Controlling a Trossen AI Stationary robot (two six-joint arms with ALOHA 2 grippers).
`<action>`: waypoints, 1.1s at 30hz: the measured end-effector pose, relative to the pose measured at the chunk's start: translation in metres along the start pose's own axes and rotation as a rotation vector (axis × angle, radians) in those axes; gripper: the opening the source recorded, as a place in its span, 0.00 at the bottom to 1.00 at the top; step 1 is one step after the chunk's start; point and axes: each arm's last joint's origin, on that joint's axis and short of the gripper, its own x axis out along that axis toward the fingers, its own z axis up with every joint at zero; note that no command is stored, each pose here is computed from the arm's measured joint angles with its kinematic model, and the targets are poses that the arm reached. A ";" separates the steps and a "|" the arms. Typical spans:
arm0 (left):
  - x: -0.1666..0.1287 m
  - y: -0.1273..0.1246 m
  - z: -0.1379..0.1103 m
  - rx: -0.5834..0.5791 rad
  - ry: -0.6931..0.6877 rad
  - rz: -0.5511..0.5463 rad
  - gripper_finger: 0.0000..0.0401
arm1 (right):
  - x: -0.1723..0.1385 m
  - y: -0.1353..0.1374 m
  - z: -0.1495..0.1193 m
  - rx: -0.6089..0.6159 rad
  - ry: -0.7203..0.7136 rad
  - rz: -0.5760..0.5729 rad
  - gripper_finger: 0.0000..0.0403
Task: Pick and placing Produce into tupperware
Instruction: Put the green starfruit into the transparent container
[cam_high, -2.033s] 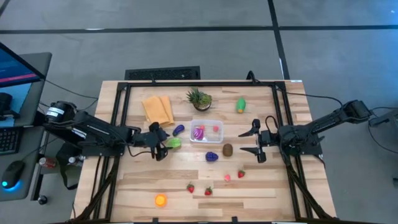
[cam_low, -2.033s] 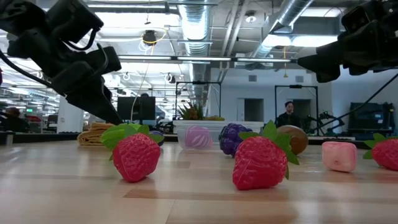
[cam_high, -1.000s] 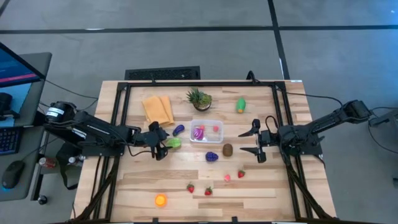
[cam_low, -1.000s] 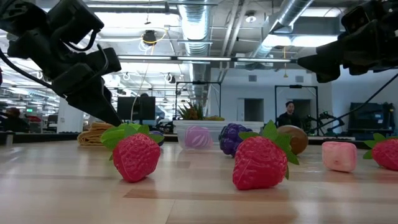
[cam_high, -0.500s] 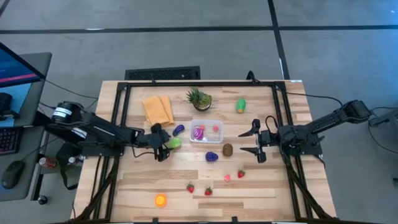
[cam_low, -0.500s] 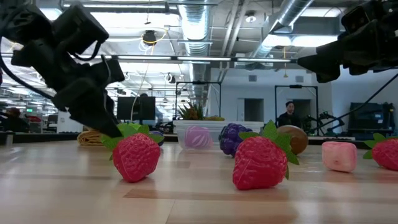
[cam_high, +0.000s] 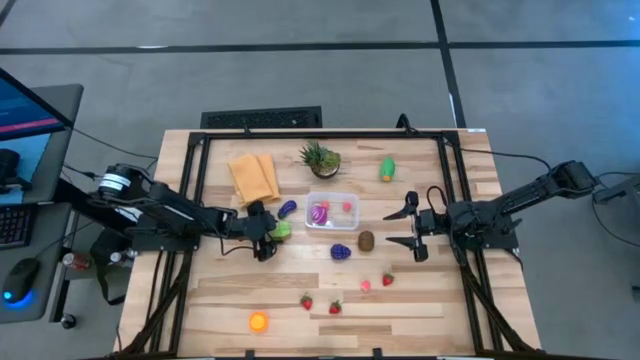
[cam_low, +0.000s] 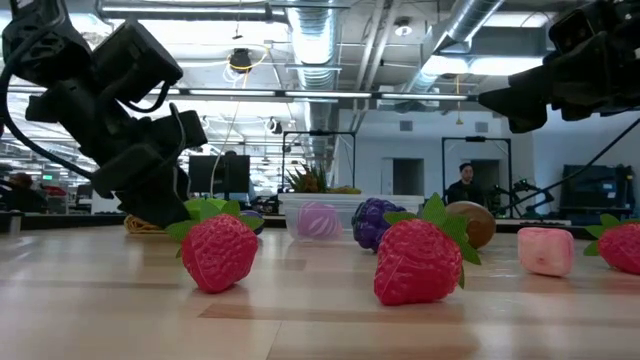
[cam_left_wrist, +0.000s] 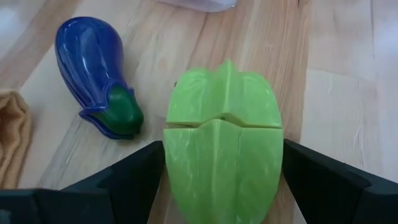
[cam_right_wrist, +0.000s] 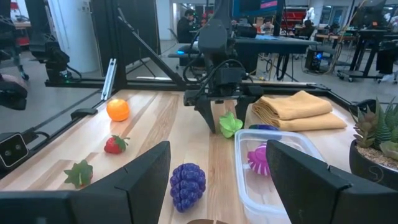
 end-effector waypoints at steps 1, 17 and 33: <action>0.000 0.000 0.000 0.001 -0.004 -0.002 0.78 | 0.000 0.000 0.000 0.000 0.000 0.000 0.65; 0.000 0.000 0.001 0.004 -0.009 -0.003 0.59 | 0.000 0.000 -0.001 -0.001 0.007 0.000 0.65; 0.000 0.000 0.001 0.015 -0.012 -0.004 0.49 | 0.000 0.000 -0.001 0.007 0.007 0.000 0.65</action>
